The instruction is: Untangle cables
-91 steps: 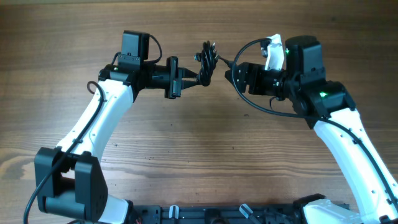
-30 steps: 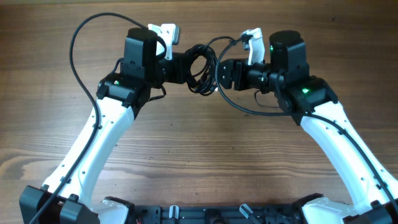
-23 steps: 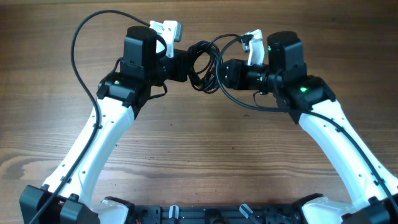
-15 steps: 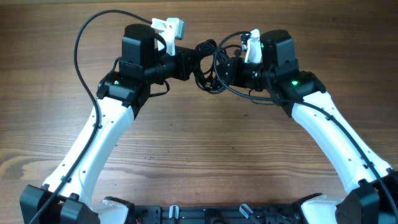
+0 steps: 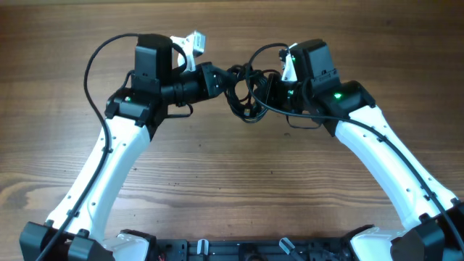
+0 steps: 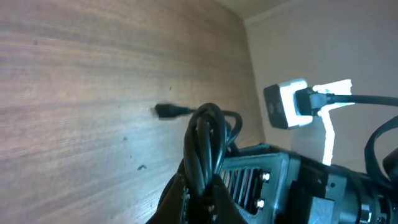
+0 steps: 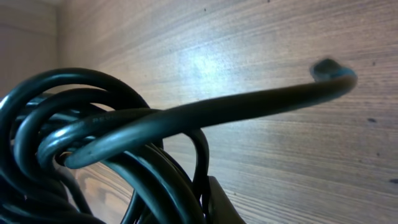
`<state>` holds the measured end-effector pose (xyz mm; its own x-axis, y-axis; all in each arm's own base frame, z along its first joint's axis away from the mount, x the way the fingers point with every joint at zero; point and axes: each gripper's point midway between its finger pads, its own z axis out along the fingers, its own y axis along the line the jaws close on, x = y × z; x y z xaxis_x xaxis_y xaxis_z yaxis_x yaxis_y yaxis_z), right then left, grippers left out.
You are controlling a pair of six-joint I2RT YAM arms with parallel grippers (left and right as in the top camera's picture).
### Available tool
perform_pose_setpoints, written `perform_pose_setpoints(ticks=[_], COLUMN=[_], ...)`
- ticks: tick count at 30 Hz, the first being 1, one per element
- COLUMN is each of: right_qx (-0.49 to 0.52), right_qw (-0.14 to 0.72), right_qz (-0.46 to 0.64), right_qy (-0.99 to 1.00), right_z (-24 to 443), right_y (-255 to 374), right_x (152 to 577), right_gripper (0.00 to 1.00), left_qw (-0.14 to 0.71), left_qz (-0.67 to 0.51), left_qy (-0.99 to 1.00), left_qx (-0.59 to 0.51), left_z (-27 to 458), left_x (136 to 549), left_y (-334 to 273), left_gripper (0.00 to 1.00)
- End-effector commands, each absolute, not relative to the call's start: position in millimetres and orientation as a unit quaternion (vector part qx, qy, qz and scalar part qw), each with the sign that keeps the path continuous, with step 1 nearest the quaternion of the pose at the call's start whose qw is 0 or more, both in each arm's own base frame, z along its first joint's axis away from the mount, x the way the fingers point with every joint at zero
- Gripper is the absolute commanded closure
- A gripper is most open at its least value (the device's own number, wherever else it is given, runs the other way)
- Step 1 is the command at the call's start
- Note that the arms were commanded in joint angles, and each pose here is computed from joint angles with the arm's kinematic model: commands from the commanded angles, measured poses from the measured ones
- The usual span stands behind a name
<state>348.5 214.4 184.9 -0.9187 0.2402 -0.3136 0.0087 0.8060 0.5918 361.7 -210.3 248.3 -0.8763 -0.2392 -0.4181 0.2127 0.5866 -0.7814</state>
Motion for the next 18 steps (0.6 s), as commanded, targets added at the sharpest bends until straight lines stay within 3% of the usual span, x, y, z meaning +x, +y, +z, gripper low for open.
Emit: perform_pose_setpoints(ticks=[1, 4, 6, 7, 10, 12, 14, 18], right_qx=[0.085, -0.041, -0.062, -0.049, -0.052, -0.055, -0.055, -0.062], right_qw=[0.198, 0.196, 0.195, 0.194, 0.205, 0.21, 0.211, 0.207], right_qz=[0.185, 0.288, 0.314, 0.314, 0.32, 0.324, 0.324, 0.332], right_qy=[0.959, 0.936, 0.927, 0.928, 0.923, 0.921, 0.921, 0.918], right_z=[136.5, 155.5, 161.9, 162.4, 166.5, 168.7, 168.9, 170.4], right_y=[152.1, 193.9, 202.7, 202.0, 204.3, 205.6, 205.7, 208.6], right_x=[360.1, 352.1, 349.2, 350.3, 354.8, 356.4, 356.6, 354.4], right_gripper=[0.96, 0.96, 0.96, 0.96, 0.96, 0.96, 0.96, 0.96], left_qw=[0.352, 0.326, 0.309, 0.298, 0.277, 0.268, 0.263, 0.247], left_qz=[-0.396, -0.387, -0.385, -0.384, -0.384, -0.385, -0.386, -0.38], left_qy=[0.845, 0.861, 0.867, 0.872, 0.879, 0.882, 0.883, 0.891], left_qx=[-0.07, -0.06, -0.061, -0.06, -0.054, -0.049, -0.044, -0.018], left_z=[291.9, 276.9, 268.8, 263.1, 251.2, 246.2, 243.8, 228.9], left_x=[379.9, 371.8, 368.3, 366.3, 364.8, 363.8, 362.2, 360.2], left_y=[-145.1, -151.0, -155.3, -159.0, -169.2, -175.7, -181.0, -193.9], left_gripper=[0.96, 0.96, 0.96, 0.88, 0.44, 0.26, 0.2, 0.2])
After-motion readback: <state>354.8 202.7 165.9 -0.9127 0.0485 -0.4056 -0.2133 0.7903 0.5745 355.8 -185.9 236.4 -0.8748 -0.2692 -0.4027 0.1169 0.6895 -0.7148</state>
